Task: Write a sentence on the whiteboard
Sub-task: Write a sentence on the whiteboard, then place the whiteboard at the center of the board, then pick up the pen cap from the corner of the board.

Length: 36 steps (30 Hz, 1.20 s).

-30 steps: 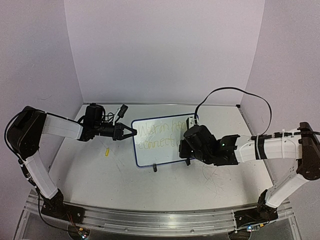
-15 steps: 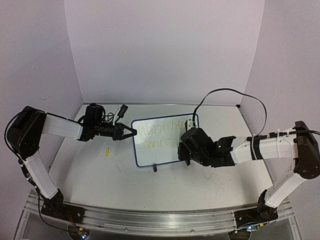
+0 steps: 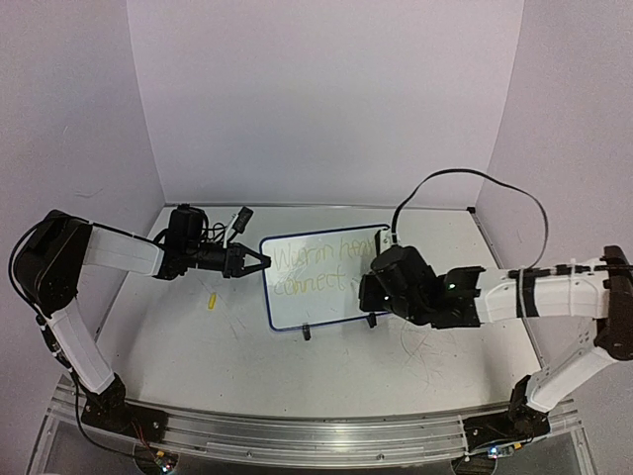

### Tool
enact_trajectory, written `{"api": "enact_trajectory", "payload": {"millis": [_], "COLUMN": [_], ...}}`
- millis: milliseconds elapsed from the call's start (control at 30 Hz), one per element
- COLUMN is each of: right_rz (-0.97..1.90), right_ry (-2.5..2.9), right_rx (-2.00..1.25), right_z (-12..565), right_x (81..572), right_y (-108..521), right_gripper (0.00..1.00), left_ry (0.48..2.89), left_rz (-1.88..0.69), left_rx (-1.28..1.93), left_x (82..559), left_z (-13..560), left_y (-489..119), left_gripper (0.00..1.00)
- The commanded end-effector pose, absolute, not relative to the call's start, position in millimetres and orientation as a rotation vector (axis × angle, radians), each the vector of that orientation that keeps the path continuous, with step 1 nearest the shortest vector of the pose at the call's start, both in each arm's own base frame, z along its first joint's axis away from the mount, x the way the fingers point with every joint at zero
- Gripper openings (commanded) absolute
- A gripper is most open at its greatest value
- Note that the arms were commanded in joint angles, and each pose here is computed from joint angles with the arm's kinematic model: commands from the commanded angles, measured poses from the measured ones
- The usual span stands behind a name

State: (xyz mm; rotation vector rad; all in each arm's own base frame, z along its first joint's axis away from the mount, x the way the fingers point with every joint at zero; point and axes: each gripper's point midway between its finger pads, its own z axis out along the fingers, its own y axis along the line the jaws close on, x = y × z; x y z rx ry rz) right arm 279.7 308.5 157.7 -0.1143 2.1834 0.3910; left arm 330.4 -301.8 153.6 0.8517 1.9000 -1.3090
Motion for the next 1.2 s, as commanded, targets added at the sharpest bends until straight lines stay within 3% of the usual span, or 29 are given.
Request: {"api": "enact_trajectory", "payload": {"millis": [0, 300, 467, 500, 667, 900, 1167], "right_rz": [0.533, 0.427, 0.383, 0.373, 0.306, 0.345, 0.361], "right_ry": [2.053, 2.001, 1.948, 1.934, 1.891, 1.835, 1.824], "right_rx": [-0.087, -0.039, -0.062, -0.069, -0.12, -0.155, -0.184], "right_z": [221, 232, 243, 245, 251, 266, 269], "right_x": [263, 265, 267, 267, 268, 263, 259], "right_y": [285, 246, 238, 235, 229, 226, 224], "right_gripper": [0.0, 0.0, 0.0, 0.0, 0.0, 0.0, 0.0], "left_ry": [1.981, 1.954, 1.979, 2.011, 2.116, 2.457, 2.754], "left_rz": [-1.086, -1.036, -0.975, -0.962, -0.884, -0.568, -0.315], "left_rx": [0.779, 0.691, 0.601, 0.578, 0.43, 0.008, -0.03], "left_x": [358, 364, 361, 358, 347, 333, 333], "left_z": [132, 164, 185, 185, 188, 138, 71], "left_y": [-291, -284, -269, -265, -241, -177, -159], "left_gripper": [0.07, 0.4, 0.52, 0.61, 0.79, 0.81, 0.72]}}
